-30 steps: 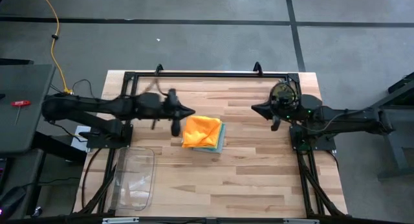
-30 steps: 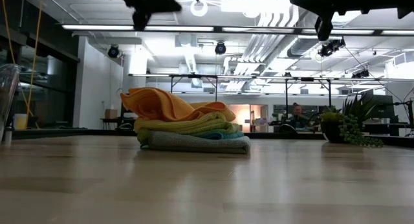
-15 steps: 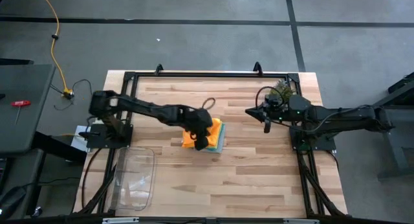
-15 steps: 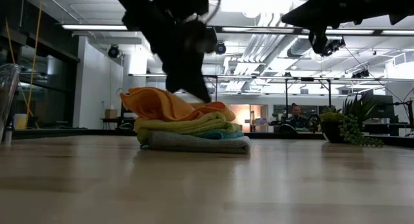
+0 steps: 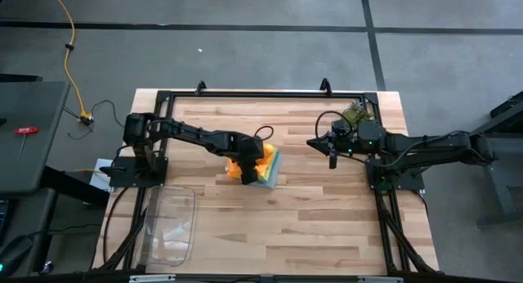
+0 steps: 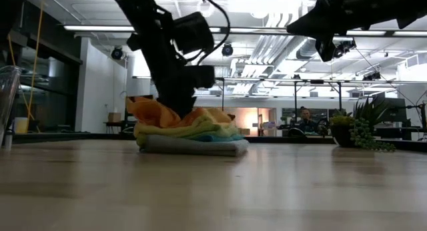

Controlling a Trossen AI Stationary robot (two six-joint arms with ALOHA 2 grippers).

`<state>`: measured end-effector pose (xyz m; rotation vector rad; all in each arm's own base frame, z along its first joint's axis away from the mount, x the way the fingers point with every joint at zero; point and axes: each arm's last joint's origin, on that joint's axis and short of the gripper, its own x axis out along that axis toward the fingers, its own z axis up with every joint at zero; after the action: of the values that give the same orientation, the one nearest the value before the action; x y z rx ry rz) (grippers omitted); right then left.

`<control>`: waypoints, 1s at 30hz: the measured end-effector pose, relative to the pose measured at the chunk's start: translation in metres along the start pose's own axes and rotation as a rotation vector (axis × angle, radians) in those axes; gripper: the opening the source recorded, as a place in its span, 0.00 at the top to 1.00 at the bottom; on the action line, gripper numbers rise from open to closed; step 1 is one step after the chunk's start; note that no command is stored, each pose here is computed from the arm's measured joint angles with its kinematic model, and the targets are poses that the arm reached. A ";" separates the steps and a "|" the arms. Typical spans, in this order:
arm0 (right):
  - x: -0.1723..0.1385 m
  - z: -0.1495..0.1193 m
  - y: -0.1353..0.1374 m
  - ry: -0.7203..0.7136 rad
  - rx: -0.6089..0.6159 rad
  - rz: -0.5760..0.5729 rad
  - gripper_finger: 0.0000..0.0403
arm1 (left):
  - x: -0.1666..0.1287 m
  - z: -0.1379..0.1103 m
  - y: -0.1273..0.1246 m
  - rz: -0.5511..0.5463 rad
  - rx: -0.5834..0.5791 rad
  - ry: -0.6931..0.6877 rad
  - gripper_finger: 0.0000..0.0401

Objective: Fold microfiber towels
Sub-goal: Put the stacked microfiber cloths into the transparent bin

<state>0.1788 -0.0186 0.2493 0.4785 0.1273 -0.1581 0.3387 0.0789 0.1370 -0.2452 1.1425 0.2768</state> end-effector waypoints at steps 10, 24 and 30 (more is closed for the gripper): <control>0.000 0.000 0.000 -0.001 -0.001 0.001 1.00 | -0.013 -0.026 0.033 0.091 0.424 0.135 1.00; 0.000 0.000 -0.001 -0.017 -0.003 -0.033 1.00 | -0.058 -0.025 0.047 0.182 0.498 0.094 1.00; 0.000 0.000 -0.001 -0.017 -0.003 -0.034 1.00 | -0.093 -0.021 0.044 0.165 0.362 -0.057 1.00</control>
<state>0.1787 -0.0197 0.2492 0.4725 0.1194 -0.1950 0.2696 0.1048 0.2114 0.1759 1.1365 0.2154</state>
